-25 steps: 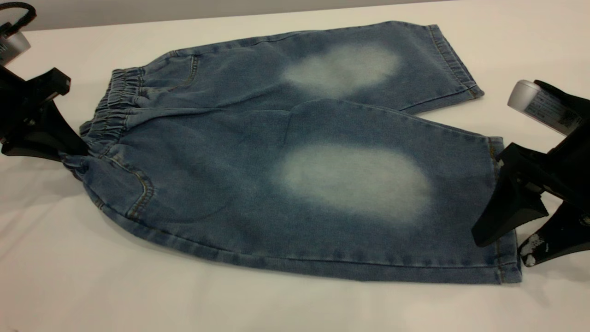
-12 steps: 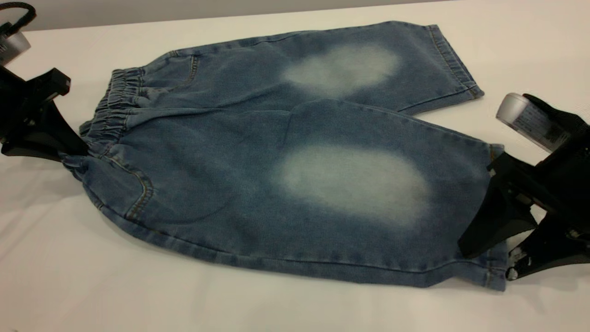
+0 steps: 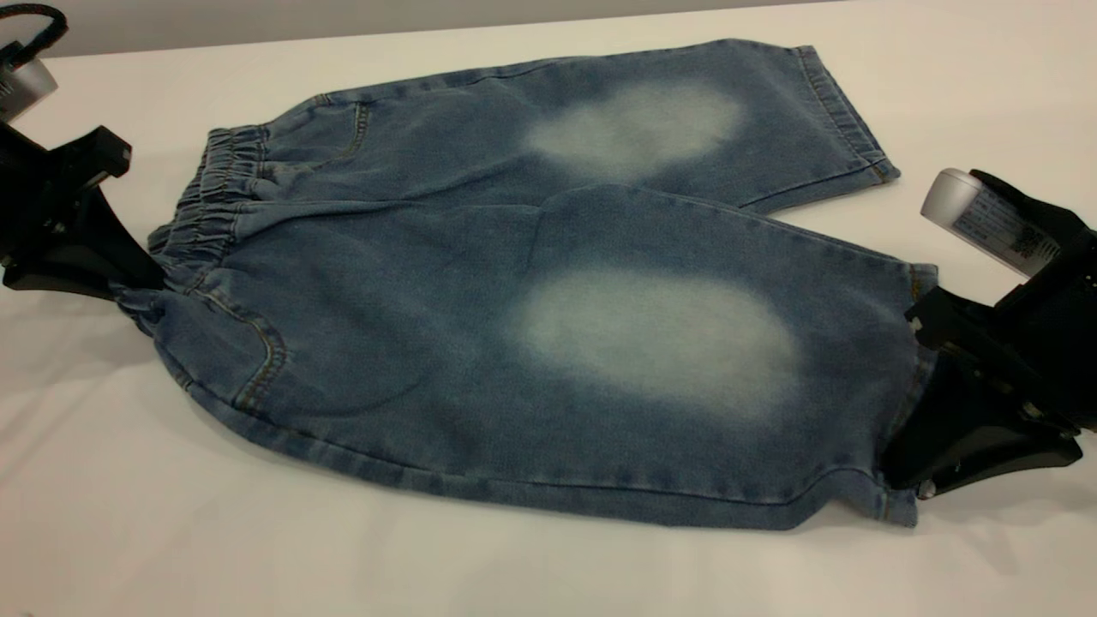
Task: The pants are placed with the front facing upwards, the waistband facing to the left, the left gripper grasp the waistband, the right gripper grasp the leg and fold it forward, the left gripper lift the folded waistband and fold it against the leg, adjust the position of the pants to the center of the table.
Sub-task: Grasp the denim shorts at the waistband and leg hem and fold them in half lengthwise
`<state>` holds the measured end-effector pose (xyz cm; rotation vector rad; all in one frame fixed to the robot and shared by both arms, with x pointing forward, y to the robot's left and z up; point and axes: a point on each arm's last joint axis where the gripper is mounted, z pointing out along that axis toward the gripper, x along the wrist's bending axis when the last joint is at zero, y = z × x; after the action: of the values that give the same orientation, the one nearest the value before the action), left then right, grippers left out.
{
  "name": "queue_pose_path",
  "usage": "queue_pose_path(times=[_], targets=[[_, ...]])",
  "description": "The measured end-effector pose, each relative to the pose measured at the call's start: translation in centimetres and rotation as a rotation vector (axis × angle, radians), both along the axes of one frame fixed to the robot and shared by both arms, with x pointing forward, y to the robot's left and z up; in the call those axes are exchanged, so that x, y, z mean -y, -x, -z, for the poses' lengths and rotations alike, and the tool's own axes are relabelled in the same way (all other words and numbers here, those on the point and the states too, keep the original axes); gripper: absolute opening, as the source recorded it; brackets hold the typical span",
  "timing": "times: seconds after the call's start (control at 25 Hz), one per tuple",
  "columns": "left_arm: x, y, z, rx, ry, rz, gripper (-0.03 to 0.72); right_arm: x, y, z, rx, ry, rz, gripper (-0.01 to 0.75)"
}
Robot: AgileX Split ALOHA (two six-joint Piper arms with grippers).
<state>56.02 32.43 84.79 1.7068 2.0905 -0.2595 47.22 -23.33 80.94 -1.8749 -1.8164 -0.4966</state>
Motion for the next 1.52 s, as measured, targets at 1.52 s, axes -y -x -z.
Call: queue_pose_path(times=[1.52], targets=[[0.4, 0.2, -0.4, -0.005, 0.037, 0.045, 0.095, 0.0, -1.4, -7.2, 0.21, 0.0, 0.05, 0.09]])
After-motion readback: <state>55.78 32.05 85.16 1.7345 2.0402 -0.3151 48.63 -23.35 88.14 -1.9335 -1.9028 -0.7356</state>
